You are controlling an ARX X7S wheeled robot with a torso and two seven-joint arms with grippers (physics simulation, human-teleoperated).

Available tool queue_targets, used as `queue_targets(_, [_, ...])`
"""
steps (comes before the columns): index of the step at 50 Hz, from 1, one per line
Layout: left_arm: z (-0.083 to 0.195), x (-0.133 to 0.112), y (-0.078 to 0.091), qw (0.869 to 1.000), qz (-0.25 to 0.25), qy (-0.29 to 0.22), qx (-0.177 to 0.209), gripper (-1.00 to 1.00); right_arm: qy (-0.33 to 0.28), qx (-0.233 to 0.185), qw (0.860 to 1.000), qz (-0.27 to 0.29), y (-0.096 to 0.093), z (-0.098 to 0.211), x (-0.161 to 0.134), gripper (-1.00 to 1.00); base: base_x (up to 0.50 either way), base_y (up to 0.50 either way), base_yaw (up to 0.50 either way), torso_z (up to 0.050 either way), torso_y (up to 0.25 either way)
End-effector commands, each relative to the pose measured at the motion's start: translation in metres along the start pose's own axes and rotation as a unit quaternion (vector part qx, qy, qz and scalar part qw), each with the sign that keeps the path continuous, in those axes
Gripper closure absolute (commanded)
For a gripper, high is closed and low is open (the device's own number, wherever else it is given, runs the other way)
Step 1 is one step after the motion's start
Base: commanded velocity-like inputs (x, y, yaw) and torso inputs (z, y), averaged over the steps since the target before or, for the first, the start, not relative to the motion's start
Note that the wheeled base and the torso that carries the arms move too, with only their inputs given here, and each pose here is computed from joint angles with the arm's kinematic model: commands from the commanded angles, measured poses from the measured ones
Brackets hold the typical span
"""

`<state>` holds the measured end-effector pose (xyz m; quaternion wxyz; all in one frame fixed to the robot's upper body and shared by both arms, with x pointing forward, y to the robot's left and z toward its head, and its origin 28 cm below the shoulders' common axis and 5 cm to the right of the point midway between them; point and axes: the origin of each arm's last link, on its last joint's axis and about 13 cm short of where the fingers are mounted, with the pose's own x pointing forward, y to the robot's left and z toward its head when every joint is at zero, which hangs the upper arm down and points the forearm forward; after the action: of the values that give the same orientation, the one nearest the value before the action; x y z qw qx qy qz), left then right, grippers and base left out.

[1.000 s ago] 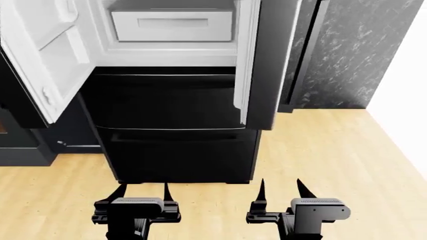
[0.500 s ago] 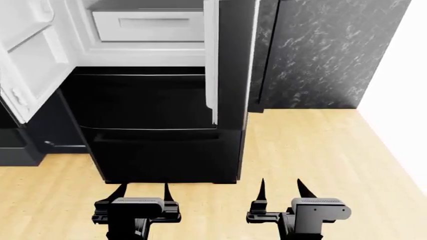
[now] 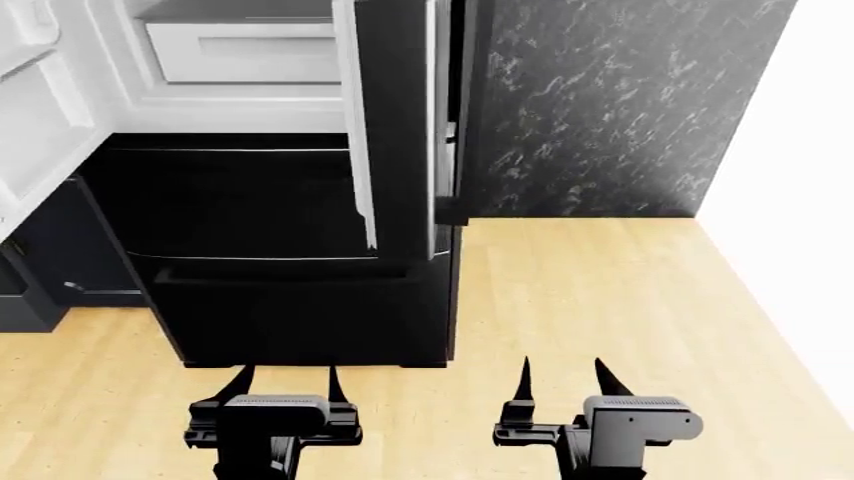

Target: Close the fridge doors

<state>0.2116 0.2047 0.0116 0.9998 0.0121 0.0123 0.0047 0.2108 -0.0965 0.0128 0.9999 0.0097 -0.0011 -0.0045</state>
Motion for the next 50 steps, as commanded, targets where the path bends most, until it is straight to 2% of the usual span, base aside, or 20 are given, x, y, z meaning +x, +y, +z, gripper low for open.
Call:
queue_targets(1, [0.0002, -0.0002, 0.0, 1.0, 0.001, 0.001, 0.001, -1.0, 0.0, 0.0, 1.0, 0.0, 0.0003, 0.0003, -0.0004, -1.0, 0.0, -0.26, 0.0, 0.0, 0.0])
queue_targets(50, [0.0, -0.0001, -0.0001, 1.0, 0.0, 0.0, 0.003, -1.0, -0.001, 0.001, 1.0, -0.001, -0.0009, -0.0011, 0.0008, -1.0, 0.0, -0.26, 0.0, 0.0, 0.0])
